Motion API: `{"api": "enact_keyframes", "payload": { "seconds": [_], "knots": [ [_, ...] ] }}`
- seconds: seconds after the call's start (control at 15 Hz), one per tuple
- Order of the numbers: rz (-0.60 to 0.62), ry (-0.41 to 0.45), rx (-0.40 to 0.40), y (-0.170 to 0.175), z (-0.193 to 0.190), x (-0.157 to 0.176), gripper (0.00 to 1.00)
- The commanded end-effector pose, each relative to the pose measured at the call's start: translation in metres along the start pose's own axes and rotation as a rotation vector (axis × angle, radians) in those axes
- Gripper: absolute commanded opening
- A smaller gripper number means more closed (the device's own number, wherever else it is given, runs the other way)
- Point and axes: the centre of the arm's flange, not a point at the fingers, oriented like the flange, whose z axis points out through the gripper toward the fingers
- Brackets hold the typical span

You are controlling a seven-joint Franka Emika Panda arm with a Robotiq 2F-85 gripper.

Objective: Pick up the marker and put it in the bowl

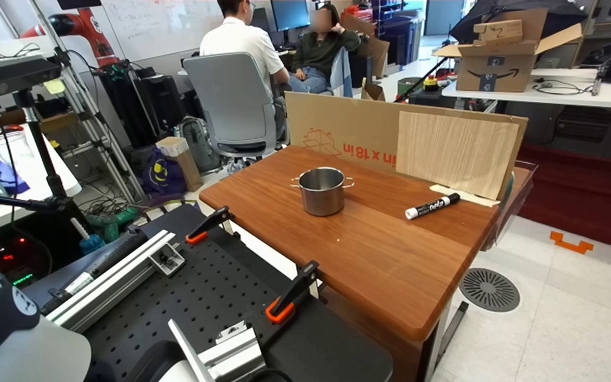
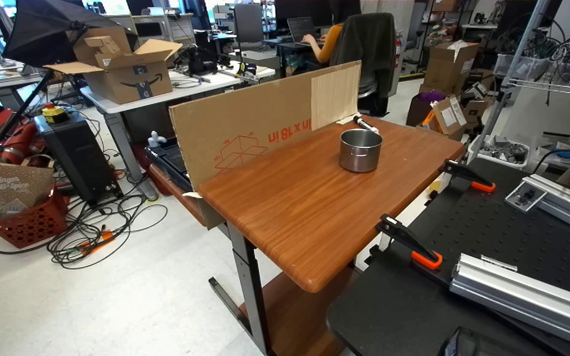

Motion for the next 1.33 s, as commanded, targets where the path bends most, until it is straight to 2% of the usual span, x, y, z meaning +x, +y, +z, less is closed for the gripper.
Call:
{"api": "enact_keyframes", "payload": {
  "seconds": [0.0,0.87,1.0,1.27],
  "knots": [
    [0.000,0.000,0.000,0.000,0.000,0.000,1.00],
    [0.000,0.000,0.000,0.000,0.000,0.000,1.00],
    [0.035,0.006,0.030,0.004,0.009,0.002,1.00],
    [0.130,0.002,0.077,0.012,0.045,0.027,1.00]
  ]
}}
